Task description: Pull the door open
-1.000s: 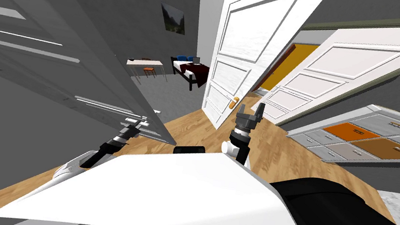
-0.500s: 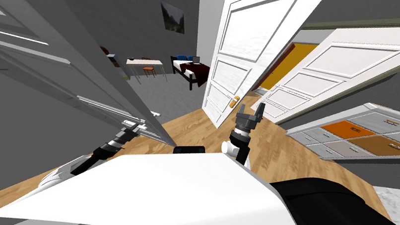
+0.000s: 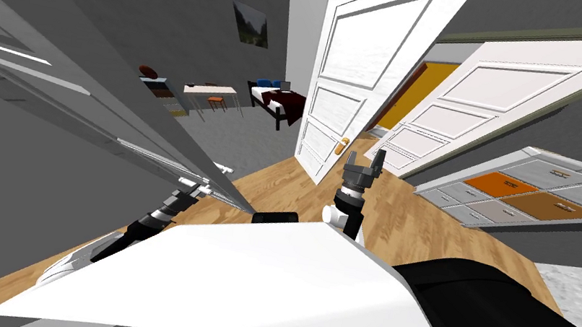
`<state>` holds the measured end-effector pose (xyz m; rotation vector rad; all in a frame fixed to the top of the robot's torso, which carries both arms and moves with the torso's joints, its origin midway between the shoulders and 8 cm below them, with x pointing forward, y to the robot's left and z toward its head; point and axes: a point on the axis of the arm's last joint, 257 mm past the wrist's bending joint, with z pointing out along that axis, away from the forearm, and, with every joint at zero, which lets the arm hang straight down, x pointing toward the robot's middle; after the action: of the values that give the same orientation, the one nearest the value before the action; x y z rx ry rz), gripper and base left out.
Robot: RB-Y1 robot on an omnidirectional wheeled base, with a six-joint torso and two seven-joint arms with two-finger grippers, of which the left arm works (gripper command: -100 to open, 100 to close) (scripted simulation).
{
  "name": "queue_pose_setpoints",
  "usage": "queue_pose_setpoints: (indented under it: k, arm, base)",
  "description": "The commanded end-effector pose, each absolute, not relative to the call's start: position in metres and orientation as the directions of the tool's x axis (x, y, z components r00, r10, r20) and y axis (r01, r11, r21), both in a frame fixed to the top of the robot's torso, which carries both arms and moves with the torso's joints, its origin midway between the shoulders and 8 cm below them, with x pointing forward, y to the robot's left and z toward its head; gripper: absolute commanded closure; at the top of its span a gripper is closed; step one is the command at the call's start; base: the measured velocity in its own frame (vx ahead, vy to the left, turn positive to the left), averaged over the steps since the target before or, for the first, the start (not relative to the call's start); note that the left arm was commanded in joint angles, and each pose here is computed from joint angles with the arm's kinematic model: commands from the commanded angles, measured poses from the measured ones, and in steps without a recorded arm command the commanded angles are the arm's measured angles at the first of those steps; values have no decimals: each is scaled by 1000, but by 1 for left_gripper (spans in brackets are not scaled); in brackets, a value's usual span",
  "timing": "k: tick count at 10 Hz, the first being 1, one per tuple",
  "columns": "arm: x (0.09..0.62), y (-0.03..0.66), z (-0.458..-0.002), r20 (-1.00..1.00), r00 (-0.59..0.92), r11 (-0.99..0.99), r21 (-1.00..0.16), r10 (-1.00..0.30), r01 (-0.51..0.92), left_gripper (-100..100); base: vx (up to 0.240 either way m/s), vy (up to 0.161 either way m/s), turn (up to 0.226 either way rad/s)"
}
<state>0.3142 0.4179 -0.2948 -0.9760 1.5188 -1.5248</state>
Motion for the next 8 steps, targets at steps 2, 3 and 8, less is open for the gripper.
queue_pose_setpoints:
  k: [2, 3, 8]
  arm:
    - [304, 421, -296, 3, -431, -3, -1000, -902, 0, 100]
    - [300, 422, -296, 2, -435, -3, -1000, -900, 0, 100]
    - [283, 427, -297, 0, -453, -1, -1000, -891, 1, 100]
  base:
    - [72, -77, -33]
    - [87, -84, -9]
    - [40, -38, -29]
